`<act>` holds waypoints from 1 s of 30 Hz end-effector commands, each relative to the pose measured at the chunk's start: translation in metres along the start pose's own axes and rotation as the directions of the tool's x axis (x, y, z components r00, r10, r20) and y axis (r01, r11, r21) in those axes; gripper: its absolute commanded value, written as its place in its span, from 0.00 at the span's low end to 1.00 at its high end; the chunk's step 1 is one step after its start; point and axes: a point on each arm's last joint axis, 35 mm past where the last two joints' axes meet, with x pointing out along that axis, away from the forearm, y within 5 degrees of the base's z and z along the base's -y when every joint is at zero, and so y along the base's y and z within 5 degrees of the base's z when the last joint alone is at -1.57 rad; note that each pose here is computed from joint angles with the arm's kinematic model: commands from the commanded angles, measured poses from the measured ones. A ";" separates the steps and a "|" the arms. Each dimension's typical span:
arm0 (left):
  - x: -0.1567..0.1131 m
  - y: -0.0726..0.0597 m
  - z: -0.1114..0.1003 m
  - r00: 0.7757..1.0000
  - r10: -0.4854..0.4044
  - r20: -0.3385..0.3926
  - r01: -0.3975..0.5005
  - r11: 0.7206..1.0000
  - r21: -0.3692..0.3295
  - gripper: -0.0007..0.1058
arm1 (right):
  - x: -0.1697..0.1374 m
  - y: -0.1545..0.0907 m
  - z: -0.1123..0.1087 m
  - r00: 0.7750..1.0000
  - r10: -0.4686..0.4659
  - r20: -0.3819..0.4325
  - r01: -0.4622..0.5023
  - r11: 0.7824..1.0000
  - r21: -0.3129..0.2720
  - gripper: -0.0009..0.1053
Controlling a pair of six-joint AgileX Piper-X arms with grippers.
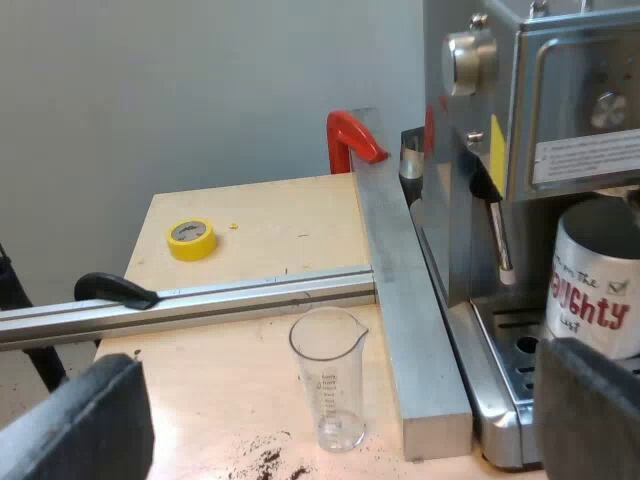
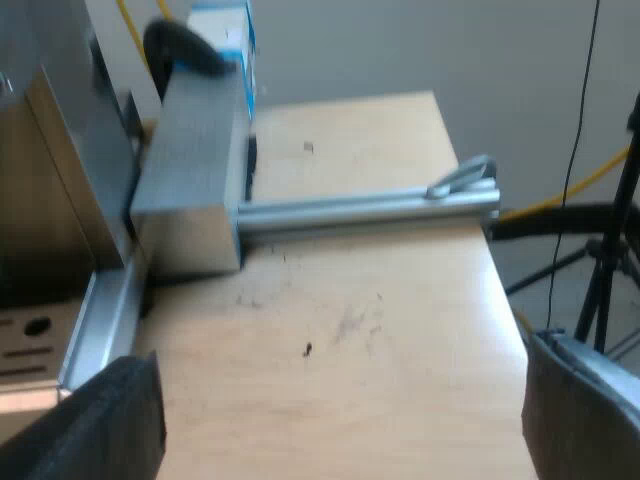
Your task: Place mug into machine
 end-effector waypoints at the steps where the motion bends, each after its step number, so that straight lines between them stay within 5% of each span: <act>1: 0.017 0.002 -0.004 1.000 0.020 -0.007 -0.020 1.000 -0.005 0.74 | 0.011 0.003 -0.007 0.999 0.019 -0.032 -0.019 1.000 -0.006 0.71; 16: 0.063 0.010 -0.055 0.979 0.043 -0.199 -0.046 0.999 -0.012 0.74 | 0.051 0.019 -0.056 0.974 0.060 -0.219 -0.066 0.998 -0.016 0.71; 30: 0.070 0.011 -0.059 0.982 0.033 -0.185 -0.036 0.999 -0.013 0.74 | 0.051 0.019 -0.056 0.974 0.061 -0.219 -0.066 0.998 -0.016 0.71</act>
